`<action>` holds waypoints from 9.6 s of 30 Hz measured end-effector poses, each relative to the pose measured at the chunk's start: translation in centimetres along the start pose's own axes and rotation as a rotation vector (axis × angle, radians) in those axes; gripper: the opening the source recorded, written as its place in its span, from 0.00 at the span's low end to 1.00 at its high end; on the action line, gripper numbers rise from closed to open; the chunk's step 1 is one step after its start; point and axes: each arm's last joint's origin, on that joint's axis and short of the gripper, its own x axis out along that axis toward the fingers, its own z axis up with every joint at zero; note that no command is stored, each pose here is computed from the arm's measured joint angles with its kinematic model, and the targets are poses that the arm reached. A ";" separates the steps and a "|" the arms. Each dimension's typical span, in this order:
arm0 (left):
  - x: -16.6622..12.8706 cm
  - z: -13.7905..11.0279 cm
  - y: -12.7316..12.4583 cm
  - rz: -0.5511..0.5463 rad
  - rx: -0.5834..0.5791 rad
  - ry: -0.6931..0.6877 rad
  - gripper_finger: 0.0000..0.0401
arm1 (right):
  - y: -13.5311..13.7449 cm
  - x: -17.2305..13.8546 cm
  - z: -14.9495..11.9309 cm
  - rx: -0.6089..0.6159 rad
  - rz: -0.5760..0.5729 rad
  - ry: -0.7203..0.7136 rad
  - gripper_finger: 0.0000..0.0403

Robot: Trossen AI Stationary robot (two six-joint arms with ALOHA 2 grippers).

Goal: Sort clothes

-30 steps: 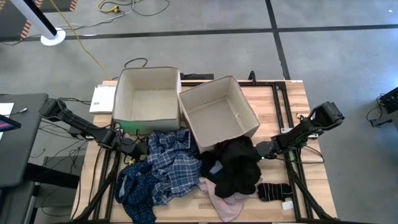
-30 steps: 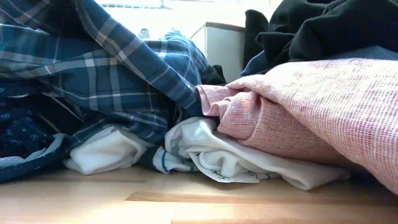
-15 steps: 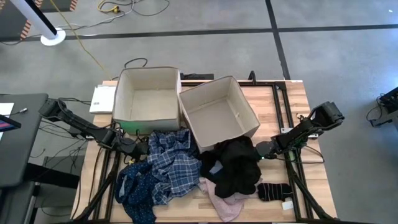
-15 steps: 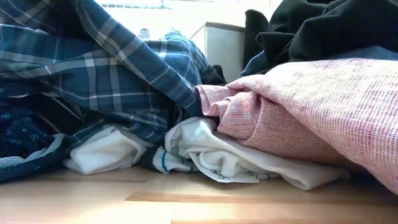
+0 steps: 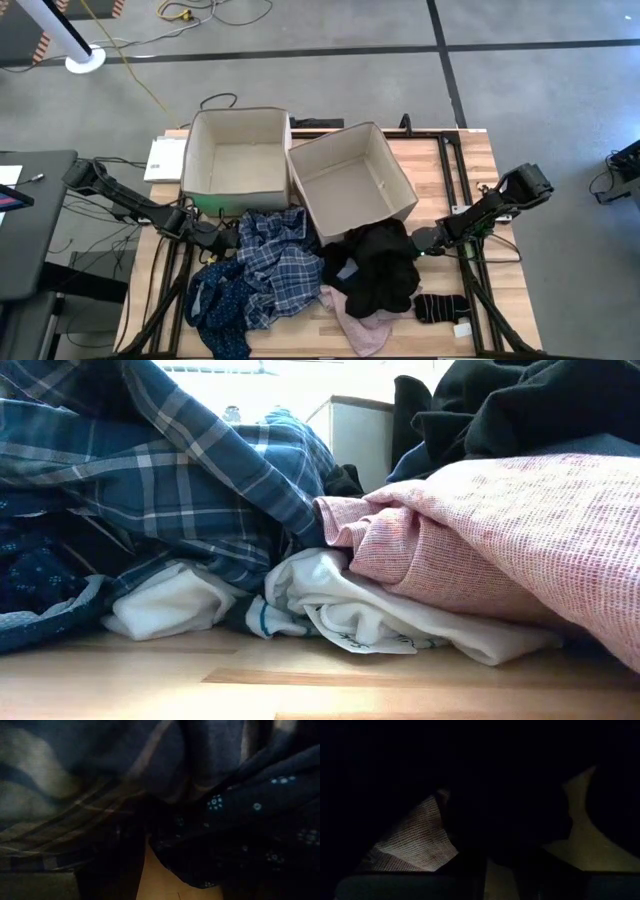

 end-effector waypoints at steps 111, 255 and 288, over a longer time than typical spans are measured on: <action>0.0 0.0 0.0 0.001 0.000 0.002 0.53 | 0.3 0.4 1.0 0.000 0.016 -0.052 0.25; -2.6 5.9 -4.5 -0.411 0.044 -0.363 0.37 | -0.9 0.3 1.6 -0.002 -0.141 -0.117 0.25; -8.5 18.3 -6.2 0.408 0.390 -0.009 0.64 | -2.1 0.2 2.0 0.028 -0.212 -0.141 0.25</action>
